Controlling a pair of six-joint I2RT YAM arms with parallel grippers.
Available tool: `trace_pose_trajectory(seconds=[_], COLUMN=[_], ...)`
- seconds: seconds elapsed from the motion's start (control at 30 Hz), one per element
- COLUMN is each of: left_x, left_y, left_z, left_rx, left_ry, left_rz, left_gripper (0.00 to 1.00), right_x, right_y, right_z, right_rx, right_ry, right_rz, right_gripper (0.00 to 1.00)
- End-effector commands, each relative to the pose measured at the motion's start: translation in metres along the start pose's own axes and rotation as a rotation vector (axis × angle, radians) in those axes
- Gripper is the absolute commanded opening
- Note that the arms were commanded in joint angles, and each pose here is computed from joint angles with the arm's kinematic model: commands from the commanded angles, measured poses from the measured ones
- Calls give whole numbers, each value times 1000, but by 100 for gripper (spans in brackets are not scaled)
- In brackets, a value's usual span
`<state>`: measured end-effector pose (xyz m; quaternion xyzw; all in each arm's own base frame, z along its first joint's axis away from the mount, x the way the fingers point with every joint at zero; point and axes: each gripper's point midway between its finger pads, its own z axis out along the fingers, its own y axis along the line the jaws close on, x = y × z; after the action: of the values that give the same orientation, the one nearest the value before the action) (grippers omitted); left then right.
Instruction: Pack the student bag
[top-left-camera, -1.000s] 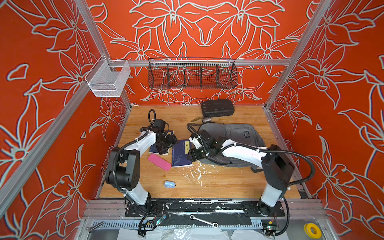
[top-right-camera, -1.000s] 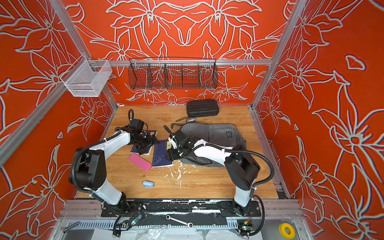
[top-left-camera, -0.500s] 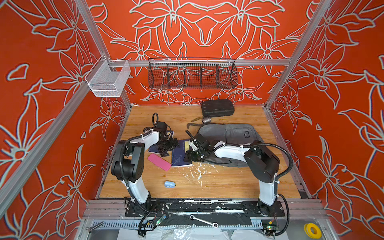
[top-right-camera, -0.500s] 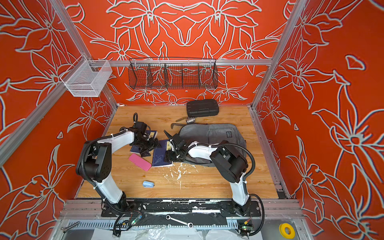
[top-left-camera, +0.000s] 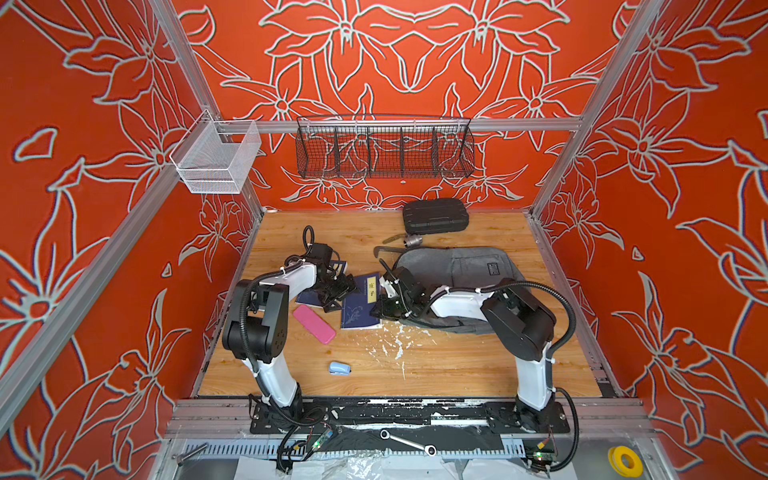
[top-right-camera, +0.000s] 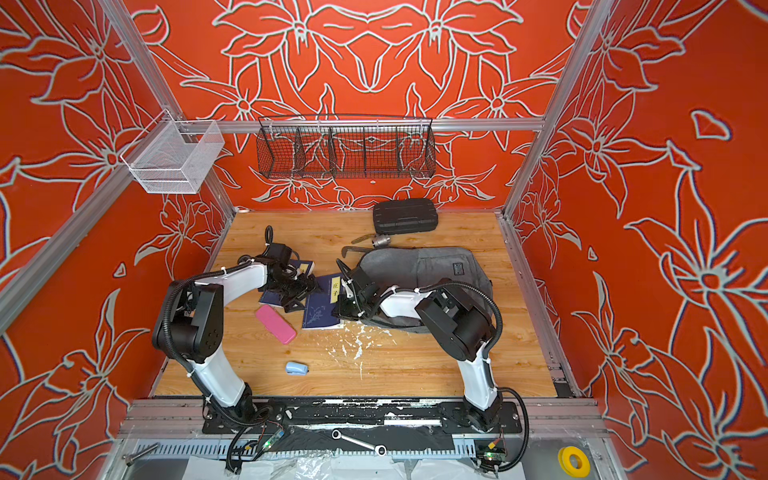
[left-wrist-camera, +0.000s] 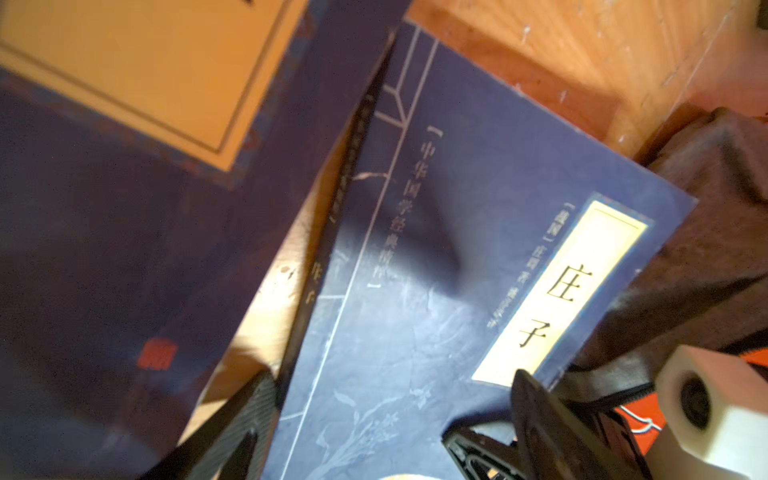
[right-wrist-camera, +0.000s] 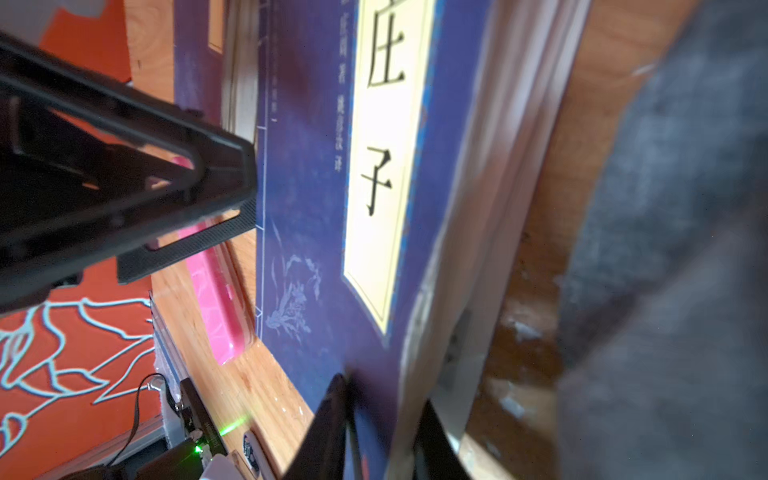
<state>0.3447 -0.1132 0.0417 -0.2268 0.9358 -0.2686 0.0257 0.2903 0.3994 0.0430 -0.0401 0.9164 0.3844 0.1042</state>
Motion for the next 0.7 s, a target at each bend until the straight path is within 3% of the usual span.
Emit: trace_pose_trajectory(seconds=[0.0, 0.2, 0.37, 0.43, 0.6, 0.67], left_x=[17, 5, -19, -25, -31, -28], left_y=[5, -29, -60, -67, -76, -87], left_z=[14, -32, -118, -138, -155, -164], left_rx=[8, 44, -22, 11, 179, 226], left_ry=[80, -21, -270, -321, -304, -267], left_rz=[-29, 79, 327, 399, 480, 571], left_gripper=[88, 90, 92, 93, 92, 91], right_x=[-24, -22, -22, -25, -22, -16], right_y=[32, 47, 74, 83, 103, 107], right_z=[-23, -46, -77, -90, -113, -120], right_rx=[-95, -32, -70, -93, -179, -173], right_ry=[-92, -38, -37, -58, -22, 28], right_rz=[-29, -195, -358, -408, -511, -577], right_gripper=[13, 2, 0, 0, 0, 0])
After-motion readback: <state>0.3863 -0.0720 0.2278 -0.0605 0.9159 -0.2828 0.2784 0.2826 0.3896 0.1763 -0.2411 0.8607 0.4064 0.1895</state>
